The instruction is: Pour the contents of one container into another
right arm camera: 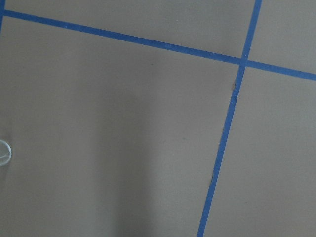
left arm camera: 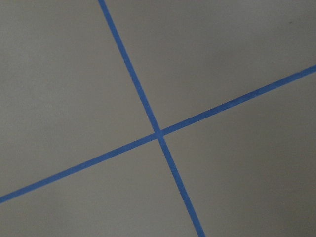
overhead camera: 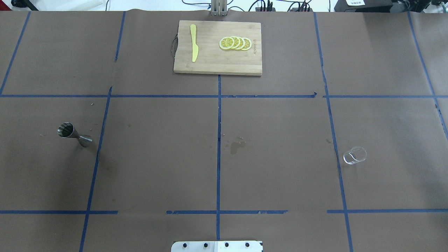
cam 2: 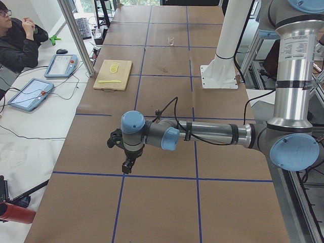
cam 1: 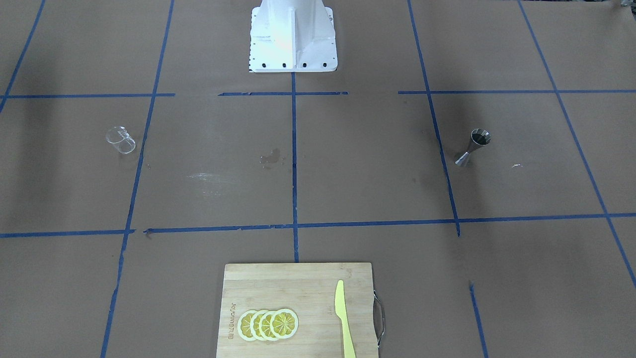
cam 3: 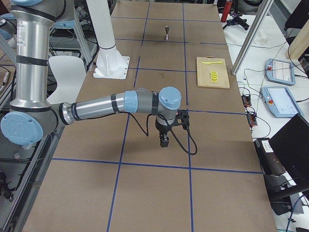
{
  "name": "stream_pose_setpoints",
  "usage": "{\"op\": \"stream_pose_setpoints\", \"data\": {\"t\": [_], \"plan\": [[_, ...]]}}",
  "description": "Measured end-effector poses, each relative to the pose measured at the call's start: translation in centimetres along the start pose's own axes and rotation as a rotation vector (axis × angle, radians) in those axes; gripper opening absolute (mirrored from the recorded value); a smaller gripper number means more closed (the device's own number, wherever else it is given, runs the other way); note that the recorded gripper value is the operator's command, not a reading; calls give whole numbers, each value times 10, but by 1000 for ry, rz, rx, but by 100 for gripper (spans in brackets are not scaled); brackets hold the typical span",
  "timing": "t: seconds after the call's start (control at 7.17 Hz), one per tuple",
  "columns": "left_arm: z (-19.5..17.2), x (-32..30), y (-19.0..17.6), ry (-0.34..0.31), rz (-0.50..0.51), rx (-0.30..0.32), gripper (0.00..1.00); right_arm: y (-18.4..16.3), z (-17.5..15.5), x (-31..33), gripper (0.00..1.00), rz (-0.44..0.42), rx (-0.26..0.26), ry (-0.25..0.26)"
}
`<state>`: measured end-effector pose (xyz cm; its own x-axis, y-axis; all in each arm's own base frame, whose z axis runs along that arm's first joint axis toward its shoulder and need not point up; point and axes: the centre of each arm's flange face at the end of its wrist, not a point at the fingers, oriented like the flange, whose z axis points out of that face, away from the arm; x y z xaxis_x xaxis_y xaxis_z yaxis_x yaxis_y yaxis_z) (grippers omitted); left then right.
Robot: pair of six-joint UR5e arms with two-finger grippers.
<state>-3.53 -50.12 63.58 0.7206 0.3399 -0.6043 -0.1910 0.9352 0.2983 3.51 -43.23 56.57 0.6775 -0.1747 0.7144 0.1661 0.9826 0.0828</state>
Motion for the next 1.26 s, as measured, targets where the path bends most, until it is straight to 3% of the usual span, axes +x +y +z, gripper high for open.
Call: {"op": "stream_pose_setpoints", "data": {"t": [0.42,0.84,1.26], "plan": [[-9,-16,5,61,-144,-45,100,16,1,30,100,72,4,-12],[-31,-8,-15,68,-386,-12,100,31,2,47,100,117,5,-15],[-36,-5,-18,67,-412,0,100,37,15,65,100,148,-9,-18]]}}
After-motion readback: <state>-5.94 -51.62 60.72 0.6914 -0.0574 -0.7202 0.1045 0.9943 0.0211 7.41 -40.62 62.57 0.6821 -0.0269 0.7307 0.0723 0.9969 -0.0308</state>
